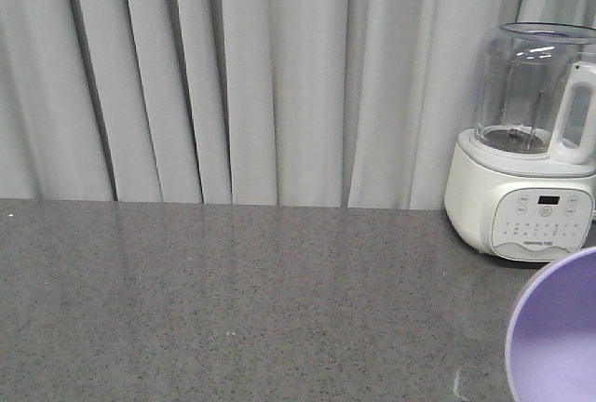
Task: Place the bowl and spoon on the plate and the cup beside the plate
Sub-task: 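Drive the base to the counter with the pale blue plate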
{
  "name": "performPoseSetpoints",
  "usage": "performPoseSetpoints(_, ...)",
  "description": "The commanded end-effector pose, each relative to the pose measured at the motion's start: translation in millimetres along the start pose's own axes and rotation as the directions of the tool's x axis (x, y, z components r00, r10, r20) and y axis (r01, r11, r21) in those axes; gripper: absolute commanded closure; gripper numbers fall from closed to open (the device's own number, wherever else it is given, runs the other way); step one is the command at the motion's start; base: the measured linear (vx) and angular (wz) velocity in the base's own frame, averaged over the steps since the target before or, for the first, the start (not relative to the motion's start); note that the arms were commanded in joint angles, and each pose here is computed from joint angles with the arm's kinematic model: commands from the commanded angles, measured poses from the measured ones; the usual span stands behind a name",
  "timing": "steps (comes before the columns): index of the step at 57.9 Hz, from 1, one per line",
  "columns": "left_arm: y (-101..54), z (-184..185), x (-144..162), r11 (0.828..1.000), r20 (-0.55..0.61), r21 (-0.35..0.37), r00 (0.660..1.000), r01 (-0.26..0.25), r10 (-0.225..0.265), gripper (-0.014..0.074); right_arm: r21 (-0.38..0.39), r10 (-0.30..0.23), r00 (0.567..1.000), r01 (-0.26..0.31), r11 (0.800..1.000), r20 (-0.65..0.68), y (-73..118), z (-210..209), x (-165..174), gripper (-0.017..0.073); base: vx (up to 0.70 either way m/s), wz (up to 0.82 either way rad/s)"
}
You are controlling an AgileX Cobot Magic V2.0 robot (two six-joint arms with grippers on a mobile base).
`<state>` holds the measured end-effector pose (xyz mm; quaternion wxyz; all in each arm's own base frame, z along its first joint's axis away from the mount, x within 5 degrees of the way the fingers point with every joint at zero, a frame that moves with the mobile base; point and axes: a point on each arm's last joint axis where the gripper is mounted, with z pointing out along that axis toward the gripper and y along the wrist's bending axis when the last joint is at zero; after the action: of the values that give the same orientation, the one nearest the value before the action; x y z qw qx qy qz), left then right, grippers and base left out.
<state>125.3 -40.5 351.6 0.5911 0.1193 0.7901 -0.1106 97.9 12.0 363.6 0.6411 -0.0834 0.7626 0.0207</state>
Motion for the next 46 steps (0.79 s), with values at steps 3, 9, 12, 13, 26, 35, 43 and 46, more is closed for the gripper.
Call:
performPoseSetpoints(3, -0.6, -5.4, -16.0, 1.0, 0.107, 0.0, 0.994, 0.003, -0.003, 0.0594, 0.041, 0.006, 0.994, -0.01, 0.999, 0.108, -3.9, -3.5, -16.1, 0.0568, -0.01, -0.03)
performPoseSetpoints(9, -0.6, -5.4, -16.0, 1.0, 0.107, 0.0, 0.994, 0.003, -0.003, 0.0594, 0.041, 0.006, 0.994, -0.01, 0.999, 0.107, -3.9, -3.3, -16.0, 0.0568, -0.02, -0.08)
performPoseSetpoints(12, -0.6, -5.4, -16.0, 1.0, 0.107, 0.0, 0.994, 0.003, -0.003, 0.0594, 0.041, 0.006, 0.994, -0.01, 0.999, 0.107, -3.9, -3.3, -16.0, 0.0568, -0.04, -0.16)
performPoseSetpoints(13, -0.6, -5.4, -16.0, 1.0, 0.107, 0.0, 0.994, 0.003, -0.003, 0.0594, 0.041, 0.006, 0.994, -0.01, 0.999, 0.107, -3.9, -3.3, -16.0, 0.0568, -0.06, -0.21)
performPoseSetpoints(26, -0.6, -5.4, -16.0, 1.0, 0.107, 0.0, 0.994, 0.003, -0.003, 0.0594, 0.042, 0.006, 0.994, -0.01, 0.999, 0.108, -4.0, -3.3, -16.2, 0.0568, -0.08, -0.35)
performPoseSetpoints(35, -0.6, -5.4, -16.0, 1.0, 0.107, 0.0, 0.994, 0.003, -0.003, 0.0594, 0.042, 0.006, 0.994, -0.01, 0.999, 0.108, -4.0, -3.3, -16.2, 0.0568, -0.09, -0.55)
performPoseSetpoints(43, -0.6, -5.4, -16.0, 1.0, 0.107, 0.0, 0.994, 0.003, -0.003, 0.0594, 0.042, 0.006, 0.994, -0.01, 0.999, 0.108, -4.0, -3.3, -16.2, 0.0568, -0.09, -0.64)
performPoseSetpoints(46, -0.6, -5.4, -16.0, 1.0, 0.107, 0.0, 0.994, 0.003, -0.003, 0.0594, 0.042, 0.006, 0.994, -0.01, 0.999, 0.108, -4.0, -3.3, -16.2, 0.0568, -0.1, -0.67)
